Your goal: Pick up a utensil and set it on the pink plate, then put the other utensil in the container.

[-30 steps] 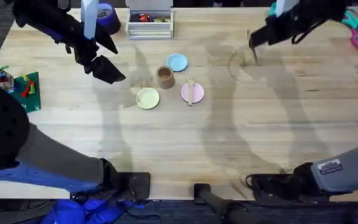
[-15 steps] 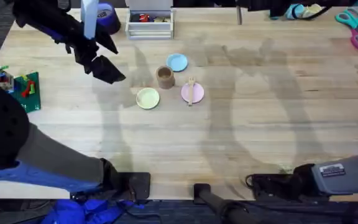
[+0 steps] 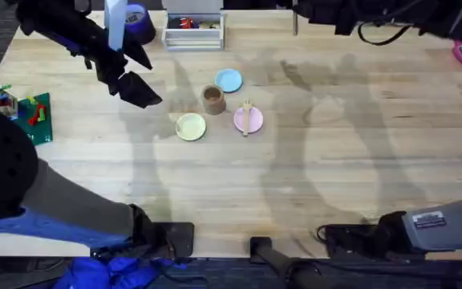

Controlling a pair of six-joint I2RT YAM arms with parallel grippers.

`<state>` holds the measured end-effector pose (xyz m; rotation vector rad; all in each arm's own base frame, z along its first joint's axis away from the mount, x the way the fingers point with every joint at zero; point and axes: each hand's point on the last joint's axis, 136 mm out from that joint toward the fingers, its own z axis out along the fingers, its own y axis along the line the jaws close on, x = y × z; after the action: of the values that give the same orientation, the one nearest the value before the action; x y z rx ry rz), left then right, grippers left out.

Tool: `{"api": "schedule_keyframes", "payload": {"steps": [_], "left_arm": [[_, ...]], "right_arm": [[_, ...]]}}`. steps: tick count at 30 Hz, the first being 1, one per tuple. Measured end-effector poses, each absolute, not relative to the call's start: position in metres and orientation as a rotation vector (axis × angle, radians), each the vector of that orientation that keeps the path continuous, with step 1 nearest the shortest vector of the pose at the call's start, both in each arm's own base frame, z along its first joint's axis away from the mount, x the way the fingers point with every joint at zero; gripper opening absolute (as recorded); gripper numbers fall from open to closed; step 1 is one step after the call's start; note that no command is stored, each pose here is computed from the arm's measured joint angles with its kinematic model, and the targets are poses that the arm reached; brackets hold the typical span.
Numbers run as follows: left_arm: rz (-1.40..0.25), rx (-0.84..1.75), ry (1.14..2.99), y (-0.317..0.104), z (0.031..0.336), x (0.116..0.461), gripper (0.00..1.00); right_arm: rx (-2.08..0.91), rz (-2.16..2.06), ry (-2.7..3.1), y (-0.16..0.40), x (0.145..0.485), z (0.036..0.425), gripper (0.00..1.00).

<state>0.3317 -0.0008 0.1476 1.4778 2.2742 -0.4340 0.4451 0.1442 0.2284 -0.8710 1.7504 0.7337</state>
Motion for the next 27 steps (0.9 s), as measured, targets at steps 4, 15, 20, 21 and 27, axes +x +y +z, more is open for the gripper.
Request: {"api": "schedule_keyframes", "payload": {"steps": [4, 15, 20, 21, 27], "left_arm": [[-0.434, 1.478, 2.274, -0.001, 0.148, 0.332, 0.994], [-0.435, 1.478, 2.274, -0.001, 0.148, 0.332, 0.993], [-0.434, 1.478, 2.274, -0.001, 0.148, 0.332, 0.993], [-0.433, 1.478, 2.274, -0.001, 0.148, 0.332, 0.993], [-0.434, 1.478, 2.274, -0.001, 0.148, 0.332, 0.993]], "right_arm": [[-0.847, 0.752, 1.712, 0.151, 0.445, 0.224, 0.035], [-0.852, 0.796, 1.451, 0.194, 0.424, 0.237, 0.035], [-0.812, 0.826, 1.412, 0.197, 0.416, 0.24, 0.035], [-0.808, 0.835, 1.409, 0.2, 0.414, 0.24, 0.035], [-0.826, 0.919, 1.404, 0.231, 0.4, 0.238, 0.035]]}}
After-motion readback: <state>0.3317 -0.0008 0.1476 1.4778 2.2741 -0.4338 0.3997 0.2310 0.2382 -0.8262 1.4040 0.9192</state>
